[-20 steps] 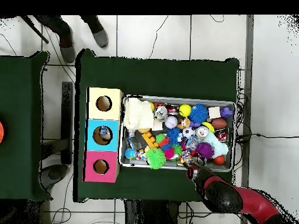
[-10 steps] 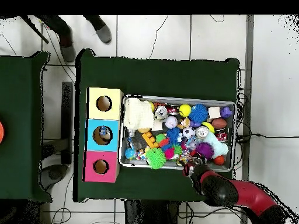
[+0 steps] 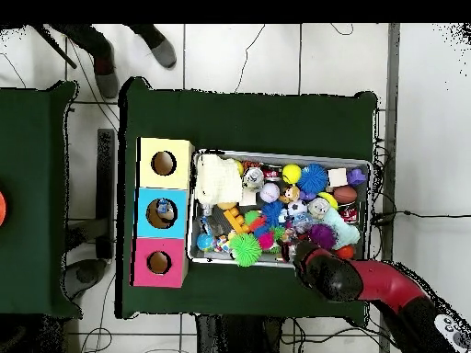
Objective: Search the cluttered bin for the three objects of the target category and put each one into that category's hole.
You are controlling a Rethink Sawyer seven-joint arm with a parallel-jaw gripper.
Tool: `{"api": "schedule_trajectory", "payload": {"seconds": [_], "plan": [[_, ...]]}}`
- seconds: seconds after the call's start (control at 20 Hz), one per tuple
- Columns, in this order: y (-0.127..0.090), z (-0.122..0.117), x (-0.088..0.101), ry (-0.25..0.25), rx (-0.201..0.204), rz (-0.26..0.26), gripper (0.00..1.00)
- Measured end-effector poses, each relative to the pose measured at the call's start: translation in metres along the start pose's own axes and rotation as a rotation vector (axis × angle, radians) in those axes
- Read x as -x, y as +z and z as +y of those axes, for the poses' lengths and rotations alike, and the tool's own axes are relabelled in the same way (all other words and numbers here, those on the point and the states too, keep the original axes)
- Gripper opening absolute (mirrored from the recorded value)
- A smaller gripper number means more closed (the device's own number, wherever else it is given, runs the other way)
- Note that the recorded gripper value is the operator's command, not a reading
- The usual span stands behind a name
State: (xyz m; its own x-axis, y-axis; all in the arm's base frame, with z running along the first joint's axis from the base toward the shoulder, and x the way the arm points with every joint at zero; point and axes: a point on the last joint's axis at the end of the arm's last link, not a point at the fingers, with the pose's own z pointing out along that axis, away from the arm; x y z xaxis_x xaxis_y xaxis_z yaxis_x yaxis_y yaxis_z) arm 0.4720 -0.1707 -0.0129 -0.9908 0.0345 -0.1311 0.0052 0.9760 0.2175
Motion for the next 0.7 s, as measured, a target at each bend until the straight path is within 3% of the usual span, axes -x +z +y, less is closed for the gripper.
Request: {"api": "schedule_trajectory", "payload": {"seconds": [0.45, 0.55, 0.7], "plan": [[0.02, 0.001, 0.028, -0.015, -0.035, 0.022, 1.0], [0.027, -0.004, 0.042, 0.0, -0.041, 0.024, 1.0], [0.027, -0.008, 0.048, 0.018, -0.042, 0.027, 1.0]]}}
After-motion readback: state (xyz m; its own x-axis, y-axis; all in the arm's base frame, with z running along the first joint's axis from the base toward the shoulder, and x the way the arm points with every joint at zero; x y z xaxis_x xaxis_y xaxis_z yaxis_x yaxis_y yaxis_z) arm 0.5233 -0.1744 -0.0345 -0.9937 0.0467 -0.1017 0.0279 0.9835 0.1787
